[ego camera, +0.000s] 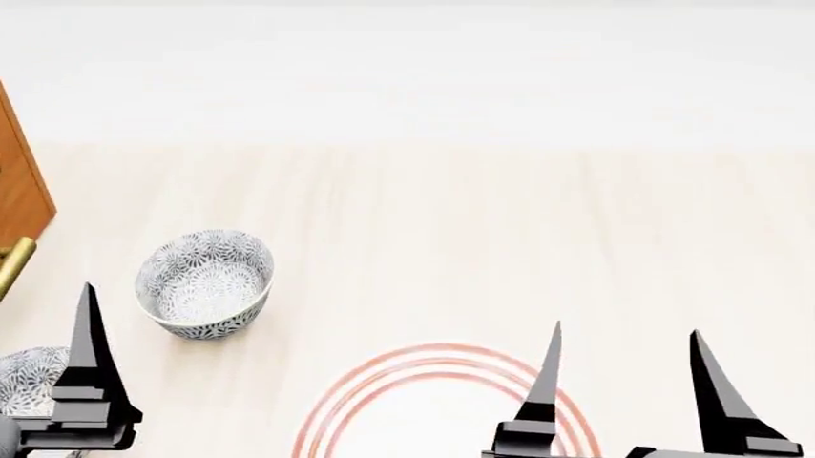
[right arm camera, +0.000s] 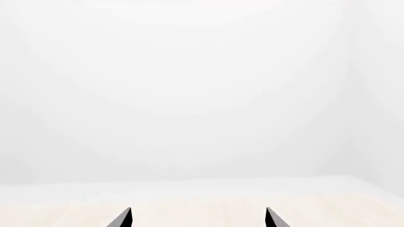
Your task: Open the top drawer of the cabinet.
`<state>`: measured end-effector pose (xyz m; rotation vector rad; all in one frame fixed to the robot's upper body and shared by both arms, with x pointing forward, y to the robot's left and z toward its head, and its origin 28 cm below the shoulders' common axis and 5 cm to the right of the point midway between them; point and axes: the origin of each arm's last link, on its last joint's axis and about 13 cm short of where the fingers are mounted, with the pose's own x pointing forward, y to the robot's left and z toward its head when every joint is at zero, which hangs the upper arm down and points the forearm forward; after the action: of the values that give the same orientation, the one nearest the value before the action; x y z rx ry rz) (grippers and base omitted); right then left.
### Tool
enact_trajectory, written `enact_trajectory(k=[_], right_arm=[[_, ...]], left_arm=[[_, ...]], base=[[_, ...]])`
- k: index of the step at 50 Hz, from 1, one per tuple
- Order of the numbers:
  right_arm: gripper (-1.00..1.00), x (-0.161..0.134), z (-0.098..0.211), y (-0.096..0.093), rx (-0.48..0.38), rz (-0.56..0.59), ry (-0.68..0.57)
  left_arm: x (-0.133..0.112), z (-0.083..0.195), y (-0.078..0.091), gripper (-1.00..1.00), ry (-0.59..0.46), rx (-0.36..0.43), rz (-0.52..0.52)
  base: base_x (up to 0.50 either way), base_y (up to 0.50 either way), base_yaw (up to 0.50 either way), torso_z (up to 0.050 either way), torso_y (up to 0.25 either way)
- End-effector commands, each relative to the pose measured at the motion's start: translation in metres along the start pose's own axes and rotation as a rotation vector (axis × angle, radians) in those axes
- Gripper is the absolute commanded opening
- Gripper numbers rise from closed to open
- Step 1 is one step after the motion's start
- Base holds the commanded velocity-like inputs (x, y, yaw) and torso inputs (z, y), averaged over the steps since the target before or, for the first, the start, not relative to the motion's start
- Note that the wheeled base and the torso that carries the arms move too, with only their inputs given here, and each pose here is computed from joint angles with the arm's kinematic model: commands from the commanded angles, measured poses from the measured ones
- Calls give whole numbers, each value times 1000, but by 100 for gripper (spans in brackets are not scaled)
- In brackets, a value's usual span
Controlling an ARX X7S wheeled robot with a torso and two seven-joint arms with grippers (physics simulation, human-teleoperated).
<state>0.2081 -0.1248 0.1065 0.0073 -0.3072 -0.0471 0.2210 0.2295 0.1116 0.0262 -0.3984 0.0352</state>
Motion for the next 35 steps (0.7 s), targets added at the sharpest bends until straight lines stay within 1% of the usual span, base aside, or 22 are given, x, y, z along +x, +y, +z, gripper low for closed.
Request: enact_trajectory(k=[1, 2, 10, 15, 18, 21, 24, 25, 26, 29, 30, 32, 33, 34, 35], right_arm=[[100, -1, -2, 0, -1, -10, -5], [100, 0, -2, -1, -9, -25, -4], [100, 0, -2, 0, -25, -25, -11], [100, 0, -3, 0, -19, -23, -4], [100, -1, -3, 0, -18, -23, -3], [100, -1, -3, 0, -6, -22, -3], [100, -1, -5, -1, 3, -24, 5], [100, -1, -5, -1, 5, -24, 6], [100, -1, -6, -1, 7, -23, 9], [100, -1, -7, -1, 9, -23, 14], [100, -1, -8, -1, 12, -22, 18], [100, -1, -9, -2, 13, -21, 22], [100, -1, -9, -2, 13, -21, 22], [100, -2, -10, -2, 19, -19, 28], [100, -3, -10, -2, 20, -19, 29]], left_arm=[[-1, -1, 0, 100, 5, 3, -2], [-1, -1, 0, 100, 4, 3, -2], [-1, -1, 0, 100, 3, 5, -1], [-1, -1, 0, 100, 3, 9, -2], [-1, -1, 0, 100, 3, 20, 2], [1, -2, 1, 100, 1, 75, 4], [8, 3, 3, 100, -11, 133, 15], [11, 7, 5, 100, -20, 150, 21], [16, 14, 7, 100, -30, 196, 9], [20, 27, 9, 100, -44, 234, -19], [23, 35, 11, 100, -68, 274, -29], [27, 45, 13, 100, -102, 328, -55], [27, 45, 13, 100, -102, 328, -55], [34, 55, 16, 100, -129, 412, -58], [37, 61, 18, 100, -147, 441, -58]], base=[[0, 312, 0, 0, 0], [27, 500, 0, 0, 0], [31, 500, 0, 0, 0], [31, 500, 0, 0, 0], [22, 296, 0, 0, 0], [0, 20, 0, 0, 0], [0, 0, 0, 0, 0], [0, 0, 0, 0, 0], [0, 0, 0, 0, 0], [0, 0, 0, 0, 0], [0, 0, 0, 0, 0], [0, 0, 0, 0, 0], [0, 0, 0, 0, 0], [0, 0, 0, 0, 0], [0, 0, 0, 0, 0]])
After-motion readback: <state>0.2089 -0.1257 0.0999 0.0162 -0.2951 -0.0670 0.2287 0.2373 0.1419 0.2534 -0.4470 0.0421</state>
